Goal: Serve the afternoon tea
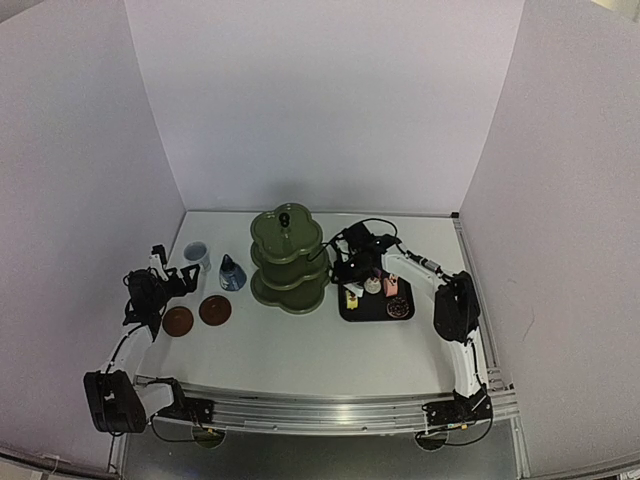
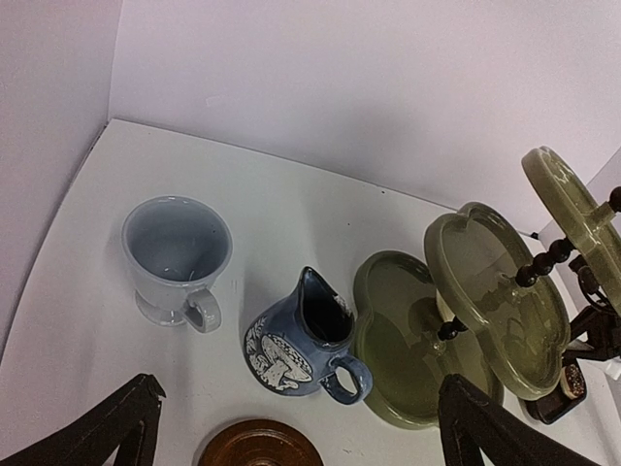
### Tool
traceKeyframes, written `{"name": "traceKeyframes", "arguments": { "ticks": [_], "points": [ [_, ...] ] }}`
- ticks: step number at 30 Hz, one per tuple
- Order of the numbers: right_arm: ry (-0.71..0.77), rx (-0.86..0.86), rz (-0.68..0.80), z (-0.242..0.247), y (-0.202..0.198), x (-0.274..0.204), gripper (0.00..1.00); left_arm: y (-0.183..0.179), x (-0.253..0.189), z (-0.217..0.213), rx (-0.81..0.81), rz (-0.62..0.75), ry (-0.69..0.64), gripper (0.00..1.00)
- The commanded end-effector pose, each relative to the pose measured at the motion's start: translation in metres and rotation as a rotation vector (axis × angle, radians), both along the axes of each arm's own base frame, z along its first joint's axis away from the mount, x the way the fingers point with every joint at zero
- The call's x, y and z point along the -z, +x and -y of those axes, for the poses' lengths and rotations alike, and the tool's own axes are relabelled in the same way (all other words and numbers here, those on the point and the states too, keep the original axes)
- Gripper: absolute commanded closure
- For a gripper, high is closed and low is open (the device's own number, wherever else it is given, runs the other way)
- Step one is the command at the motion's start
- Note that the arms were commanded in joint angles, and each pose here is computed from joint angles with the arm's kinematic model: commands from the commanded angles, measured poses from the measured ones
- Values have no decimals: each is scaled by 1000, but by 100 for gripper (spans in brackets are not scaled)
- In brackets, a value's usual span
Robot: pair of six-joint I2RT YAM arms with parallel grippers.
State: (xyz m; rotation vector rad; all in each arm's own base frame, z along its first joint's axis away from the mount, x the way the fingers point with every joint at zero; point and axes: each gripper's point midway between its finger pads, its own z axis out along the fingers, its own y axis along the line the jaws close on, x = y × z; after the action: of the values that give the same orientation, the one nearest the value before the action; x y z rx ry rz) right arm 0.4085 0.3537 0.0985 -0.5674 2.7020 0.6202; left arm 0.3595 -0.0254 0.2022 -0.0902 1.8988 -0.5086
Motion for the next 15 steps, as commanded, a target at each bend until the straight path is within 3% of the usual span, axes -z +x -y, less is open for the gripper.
{"name": "traceKeyframes", "arguments": {
  "ticks": [1, 15],
  "points": [
    [46, 3, 56, -14, 12, -18, 71, 3, -19, -1, -2, 66, 28, 0],
    [64, 34, 64, -7, 5, -38, 68, 2, -15, -2, -5, 59, 34, 0]
  ]
}}
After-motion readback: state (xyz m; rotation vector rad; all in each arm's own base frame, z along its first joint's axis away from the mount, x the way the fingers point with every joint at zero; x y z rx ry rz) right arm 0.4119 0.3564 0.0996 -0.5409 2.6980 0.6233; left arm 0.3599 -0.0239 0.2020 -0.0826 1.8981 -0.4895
